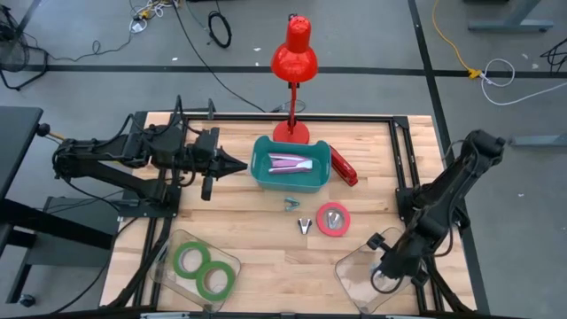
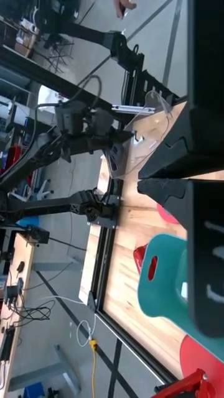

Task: Pick and place Stapler, Stapler remover, tape
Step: Put the bottom light blue staple remover in the right transparent bin, then put the red stapler in the blue bin

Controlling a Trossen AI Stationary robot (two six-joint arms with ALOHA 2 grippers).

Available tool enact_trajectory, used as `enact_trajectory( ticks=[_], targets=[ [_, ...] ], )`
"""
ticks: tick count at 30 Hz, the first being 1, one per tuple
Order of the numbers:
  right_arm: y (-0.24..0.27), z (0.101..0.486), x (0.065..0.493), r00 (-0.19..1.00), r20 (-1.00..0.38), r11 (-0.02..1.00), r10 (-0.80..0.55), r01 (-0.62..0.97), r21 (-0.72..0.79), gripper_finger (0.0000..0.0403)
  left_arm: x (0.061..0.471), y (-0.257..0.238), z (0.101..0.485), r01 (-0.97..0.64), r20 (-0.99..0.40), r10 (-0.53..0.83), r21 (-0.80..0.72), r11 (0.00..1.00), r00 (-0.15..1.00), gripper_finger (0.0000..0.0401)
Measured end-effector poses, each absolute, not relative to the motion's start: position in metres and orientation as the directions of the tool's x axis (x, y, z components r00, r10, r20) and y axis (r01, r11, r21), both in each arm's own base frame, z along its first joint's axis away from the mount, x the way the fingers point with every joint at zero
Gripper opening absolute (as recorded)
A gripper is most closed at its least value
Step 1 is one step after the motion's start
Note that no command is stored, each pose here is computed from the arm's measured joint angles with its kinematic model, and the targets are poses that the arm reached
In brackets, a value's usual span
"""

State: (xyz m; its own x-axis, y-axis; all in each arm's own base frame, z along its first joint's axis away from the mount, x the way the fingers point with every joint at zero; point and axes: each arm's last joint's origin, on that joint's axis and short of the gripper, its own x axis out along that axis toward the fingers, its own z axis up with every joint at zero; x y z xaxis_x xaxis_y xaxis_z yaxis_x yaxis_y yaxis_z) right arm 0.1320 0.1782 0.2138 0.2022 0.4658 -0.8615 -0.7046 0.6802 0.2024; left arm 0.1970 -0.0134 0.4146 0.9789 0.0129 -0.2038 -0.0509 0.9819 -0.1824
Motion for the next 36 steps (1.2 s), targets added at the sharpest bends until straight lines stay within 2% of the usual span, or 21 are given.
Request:
enact_trajectory(
  ticks=[6, 12, 23, 29, 36],
  targets=[
    [0.177, 0.198, 0.129, 0.122, -0.930, 0.707, 0.346, -0.686, 0.173, 0.0000, 0.197, -0.013, 0.414, -0.051, -0.205, 0.013, -0.182, 0.982, 0.979, 0.0000],
    [0.172, 0.186, 0.127, 0.085, -0.974, 0.787, 0.210, -0.607, 0.116, 0.0000, 0.197, -0.013, 0.414, -0.051, -0.205, 0.013, -0.182, 0.982, 0.979, 0.0000],
    [0.172, 0.181, 0.126, 0.028, -0.984, 0.847, 0.175, -0.514, 0.136, 0.0011, 0.197, -0.013, 0.414, -0.051, -0.205, 0.013, -0.182, 0.982, 0.979, 0.0000],
    [0.172, 0.181, 0.126, 0.022, -0.984, 0.878, 0.178, -0.456, 0.148, 0.0048, 0.197, -0.013, 0.414, -0.051, -0.205, 0.013, -0.182, 0.982, 0.979, 0.0000],
    [0.172, 0.181, 0.126, 0.022, -0.984, 0.900, 0.178, -0.409, 0.153, 0.0135, 0.197, -0.013, 0.414, -0.051, -0.206, 0.013, -0.182, 0.982, 0.978, 0.0001]
  ],
)
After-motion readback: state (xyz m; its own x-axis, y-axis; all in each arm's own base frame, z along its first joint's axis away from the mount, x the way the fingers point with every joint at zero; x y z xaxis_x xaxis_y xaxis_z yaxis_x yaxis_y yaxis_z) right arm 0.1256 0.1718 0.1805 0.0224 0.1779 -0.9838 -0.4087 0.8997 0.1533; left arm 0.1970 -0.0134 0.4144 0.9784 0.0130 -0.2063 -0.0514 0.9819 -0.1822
